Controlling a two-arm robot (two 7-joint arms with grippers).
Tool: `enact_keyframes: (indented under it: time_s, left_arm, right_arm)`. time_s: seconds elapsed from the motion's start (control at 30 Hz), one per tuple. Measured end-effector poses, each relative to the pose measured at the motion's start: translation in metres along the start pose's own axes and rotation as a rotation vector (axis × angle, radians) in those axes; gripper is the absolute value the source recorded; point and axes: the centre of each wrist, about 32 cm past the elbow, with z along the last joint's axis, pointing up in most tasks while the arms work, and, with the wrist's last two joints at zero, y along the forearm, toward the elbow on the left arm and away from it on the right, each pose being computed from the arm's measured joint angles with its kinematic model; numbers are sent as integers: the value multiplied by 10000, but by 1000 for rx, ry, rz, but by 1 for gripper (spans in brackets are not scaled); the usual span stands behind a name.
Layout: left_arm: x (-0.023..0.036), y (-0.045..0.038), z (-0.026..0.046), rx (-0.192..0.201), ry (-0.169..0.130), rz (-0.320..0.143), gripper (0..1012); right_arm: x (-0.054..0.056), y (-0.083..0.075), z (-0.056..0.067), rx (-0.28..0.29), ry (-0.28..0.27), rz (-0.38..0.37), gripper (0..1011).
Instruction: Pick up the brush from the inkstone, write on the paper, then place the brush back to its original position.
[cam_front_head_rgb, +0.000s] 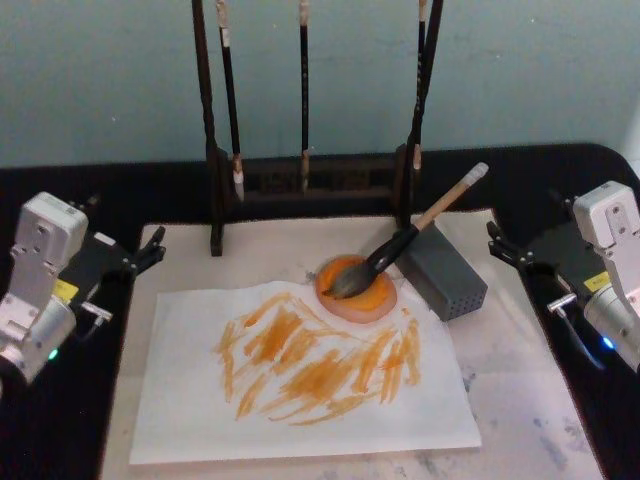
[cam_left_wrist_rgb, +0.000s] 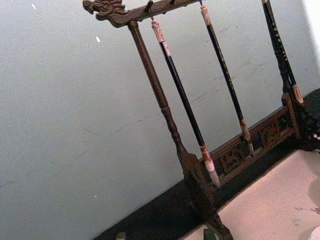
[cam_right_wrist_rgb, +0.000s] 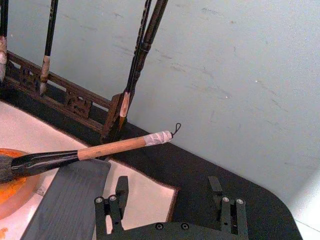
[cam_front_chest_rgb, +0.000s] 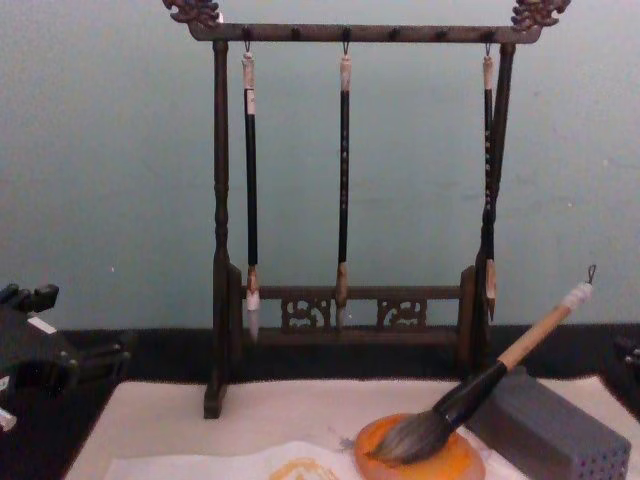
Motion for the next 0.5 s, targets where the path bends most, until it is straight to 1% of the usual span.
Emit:
enact_keyframes:
  time_s: [0.5]
  left_arm:
    - [0,0,0,0,0,0,1001]
  right_arm:
    - [0,0,0,0,0,0,1000]
